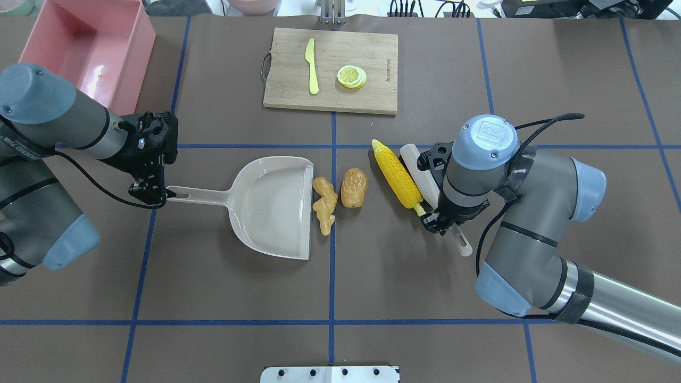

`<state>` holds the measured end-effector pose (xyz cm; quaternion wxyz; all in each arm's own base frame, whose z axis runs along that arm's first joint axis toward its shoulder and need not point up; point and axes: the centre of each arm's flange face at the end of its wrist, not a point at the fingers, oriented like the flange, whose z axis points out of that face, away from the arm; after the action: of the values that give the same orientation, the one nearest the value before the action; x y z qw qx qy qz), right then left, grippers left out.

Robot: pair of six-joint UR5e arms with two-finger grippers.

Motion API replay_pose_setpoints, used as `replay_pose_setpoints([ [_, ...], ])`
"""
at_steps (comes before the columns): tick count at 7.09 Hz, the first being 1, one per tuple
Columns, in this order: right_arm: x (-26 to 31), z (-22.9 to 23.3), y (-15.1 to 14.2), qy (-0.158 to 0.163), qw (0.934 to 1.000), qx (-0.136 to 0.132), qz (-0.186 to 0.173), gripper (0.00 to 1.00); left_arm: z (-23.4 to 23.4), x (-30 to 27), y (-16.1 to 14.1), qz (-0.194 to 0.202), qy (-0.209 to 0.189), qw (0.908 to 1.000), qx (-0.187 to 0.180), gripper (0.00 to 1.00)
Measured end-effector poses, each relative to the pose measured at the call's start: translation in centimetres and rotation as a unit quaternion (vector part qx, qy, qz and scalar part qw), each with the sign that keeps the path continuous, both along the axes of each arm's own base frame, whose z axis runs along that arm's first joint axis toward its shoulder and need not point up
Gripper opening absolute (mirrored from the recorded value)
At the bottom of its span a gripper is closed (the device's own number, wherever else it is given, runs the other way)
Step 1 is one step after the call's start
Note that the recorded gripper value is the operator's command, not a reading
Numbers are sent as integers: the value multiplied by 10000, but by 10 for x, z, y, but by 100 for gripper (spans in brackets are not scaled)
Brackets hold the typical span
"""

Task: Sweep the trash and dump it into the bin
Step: 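Grasp dustpan handle with left gripper while right gripper lifts brush toward food, then sweep the corn, potato and ginger into the dustpan with the right gripper's brush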

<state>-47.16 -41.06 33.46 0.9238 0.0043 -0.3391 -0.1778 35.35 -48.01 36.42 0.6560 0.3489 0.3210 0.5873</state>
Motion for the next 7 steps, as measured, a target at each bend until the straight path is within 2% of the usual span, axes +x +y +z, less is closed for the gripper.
replay_pose_setpoints([
  [3,-25,-25,21,-169,9995,-213,173,0,0,-2,8,24,1,10000,25,98],
  [7,-47,-50,41,-608,9965,-374,439,0,25,12,8,65,-178,9997,-151,98],
])
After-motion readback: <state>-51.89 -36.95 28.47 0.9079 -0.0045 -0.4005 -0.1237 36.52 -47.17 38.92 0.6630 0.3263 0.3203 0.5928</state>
